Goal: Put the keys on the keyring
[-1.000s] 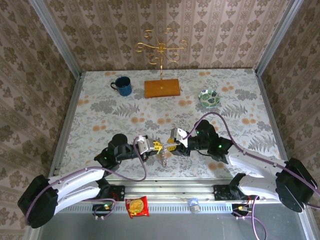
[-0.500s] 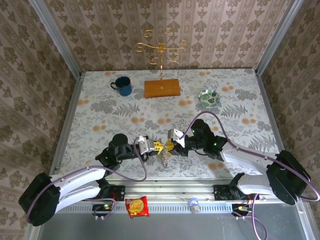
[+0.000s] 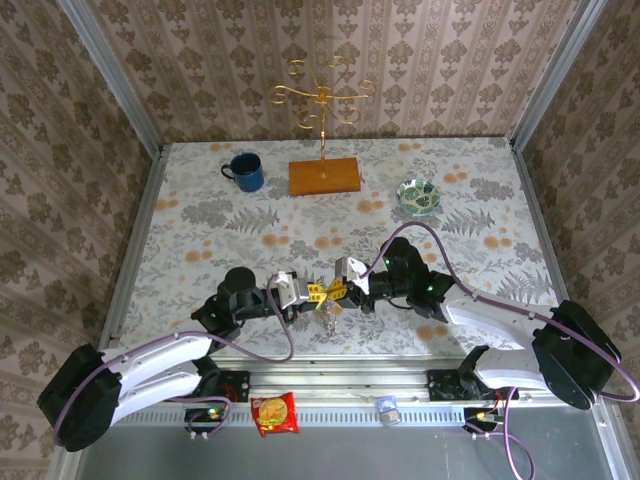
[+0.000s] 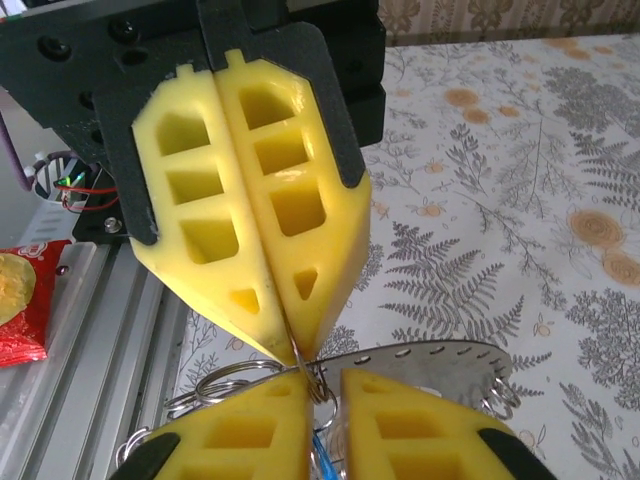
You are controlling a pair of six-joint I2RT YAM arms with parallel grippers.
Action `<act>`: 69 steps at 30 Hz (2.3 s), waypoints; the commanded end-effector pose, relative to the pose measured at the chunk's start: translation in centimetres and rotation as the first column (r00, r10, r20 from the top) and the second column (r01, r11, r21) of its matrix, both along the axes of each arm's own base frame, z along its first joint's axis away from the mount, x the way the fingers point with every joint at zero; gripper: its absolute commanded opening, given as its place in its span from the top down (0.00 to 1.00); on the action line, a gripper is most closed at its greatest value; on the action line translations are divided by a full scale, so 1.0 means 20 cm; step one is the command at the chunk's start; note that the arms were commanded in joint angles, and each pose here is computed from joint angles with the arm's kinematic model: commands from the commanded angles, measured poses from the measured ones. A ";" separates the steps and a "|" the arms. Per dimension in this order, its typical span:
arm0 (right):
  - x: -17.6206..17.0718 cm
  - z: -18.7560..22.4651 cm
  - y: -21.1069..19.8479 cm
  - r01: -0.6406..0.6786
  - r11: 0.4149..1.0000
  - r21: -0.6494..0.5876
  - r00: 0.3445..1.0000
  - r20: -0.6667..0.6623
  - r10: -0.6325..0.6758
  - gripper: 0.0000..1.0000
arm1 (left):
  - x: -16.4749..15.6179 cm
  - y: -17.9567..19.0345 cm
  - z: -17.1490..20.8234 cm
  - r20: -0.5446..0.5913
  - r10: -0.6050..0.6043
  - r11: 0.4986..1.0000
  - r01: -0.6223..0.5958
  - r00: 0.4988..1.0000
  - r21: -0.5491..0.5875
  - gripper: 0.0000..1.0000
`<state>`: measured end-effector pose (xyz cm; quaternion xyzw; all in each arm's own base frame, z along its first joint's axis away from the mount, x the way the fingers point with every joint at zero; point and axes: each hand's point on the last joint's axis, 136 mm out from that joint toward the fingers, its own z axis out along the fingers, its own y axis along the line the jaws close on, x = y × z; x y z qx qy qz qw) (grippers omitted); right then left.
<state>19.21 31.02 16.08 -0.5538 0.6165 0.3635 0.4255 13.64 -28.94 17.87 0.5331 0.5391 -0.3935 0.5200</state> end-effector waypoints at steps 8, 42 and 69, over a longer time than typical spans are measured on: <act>-0.01 0.11 0.04 -0.060 0.997 0.052 0.997 0.048 0.058 1.00 | 0.02 0.01 0.02 0.000 0.032 0.999 -0.032 0.999 -0.013 0.89; 0.00 0.03 -0.03 0.037 0.988 -0.149 0.998 0.063 -0.028 0.64 | 0.02 0.01 0.00 0.027 0.015 0.997 -0.017 1.000 0.069 1.00; -0.01 0.17 -0.06 0.031 0.996 -0.089 0.995 0.098 -0.022 0.63 | -0.01 -0.01 -0.01 0.053 -0.030 1.000 0.030 0.998 -0.002 1.00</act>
